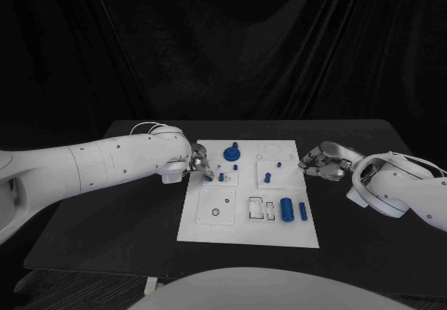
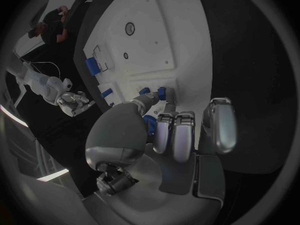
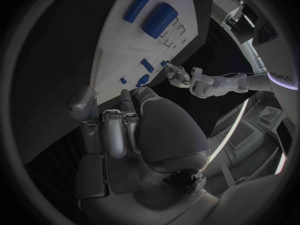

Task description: Assemble the parts on the task board

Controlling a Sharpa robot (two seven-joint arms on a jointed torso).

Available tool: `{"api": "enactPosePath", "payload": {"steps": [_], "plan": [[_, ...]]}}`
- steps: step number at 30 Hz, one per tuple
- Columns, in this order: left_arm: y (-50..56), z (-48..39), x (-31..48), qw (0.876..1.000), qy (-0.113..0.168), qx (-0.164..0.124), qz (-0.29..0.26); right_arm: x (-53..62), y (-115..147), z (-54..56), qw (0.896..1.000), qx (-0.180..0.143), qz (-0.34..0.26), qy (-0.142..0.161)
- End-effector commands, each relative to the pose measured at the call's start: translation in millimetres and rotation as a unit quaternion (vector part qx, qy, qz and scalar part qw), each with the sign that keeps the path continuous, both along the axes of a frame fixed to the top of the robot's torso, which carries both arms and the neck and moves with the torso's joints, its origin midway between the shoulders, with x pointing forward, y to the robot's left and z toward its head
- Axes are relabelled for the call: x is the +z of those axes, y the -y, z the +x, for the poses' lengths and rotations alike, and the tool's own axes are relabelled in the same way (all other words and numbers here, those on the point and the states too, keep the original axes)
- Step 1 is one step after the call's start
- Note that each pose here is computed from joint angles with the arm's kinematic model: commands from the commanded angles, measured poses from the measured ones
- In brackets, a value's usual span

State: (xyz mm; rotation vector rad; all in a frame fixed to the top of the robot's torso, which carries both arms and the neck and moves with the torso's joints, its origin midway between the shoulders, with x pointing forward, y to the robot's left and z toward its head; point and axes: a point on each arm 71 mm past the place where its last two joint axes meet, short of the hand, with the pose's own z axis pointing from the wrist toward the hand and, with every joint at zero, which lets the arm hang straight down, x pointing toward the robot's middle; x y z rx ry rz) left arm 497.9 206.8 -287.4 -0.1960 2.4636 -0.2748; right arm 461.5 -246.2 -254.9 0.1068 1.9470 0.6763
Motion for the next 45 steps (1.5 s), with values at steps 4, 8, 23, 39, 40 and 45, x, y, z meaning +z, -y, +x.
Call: {"api": "enactPosePath", "payload": {"steps": [4, 8, 23, 39, 40, 45], "plan": [[-2.2, -4.8, -7.5, 1.0, -0.012, -0.006, 0.003, -1.8, 0.3, -0.6, 1.0, -0.003, -0.006, -0.006], [-1.1, -4.7, -7.0, 1.0, -0.008, -0.007, -0.003, -1.9, 0.2, -0.6, 1.0, -0.003, -0.006, -0.006], [-1.0, -2.1, 2.1, 0.999, 0.016, -0.018, -0.033, -1.8, 1.3, -1.0, 1.0, -0.005, -0.006, -0.005], [-1.0, 10.7, 26.0, 0.996, -0.059, -0.059, 0.012, -1.8, 1.0, -0.9, 1.0, -0.004, -0.005, -0.004], [-0.9, 11.0, 26.1, 0.996, -0.066, -0.058, 0.011, -1.8, 1.0, -0.8, 1.0, -0.004, -0.005, -0.004], [0.9, 14.1, 25.3, 0.992, -0.112, -0.05, 0.003, -1.9, 0.9, -0.8, 1.0, -0.004, -0.006, -0.005]]}}
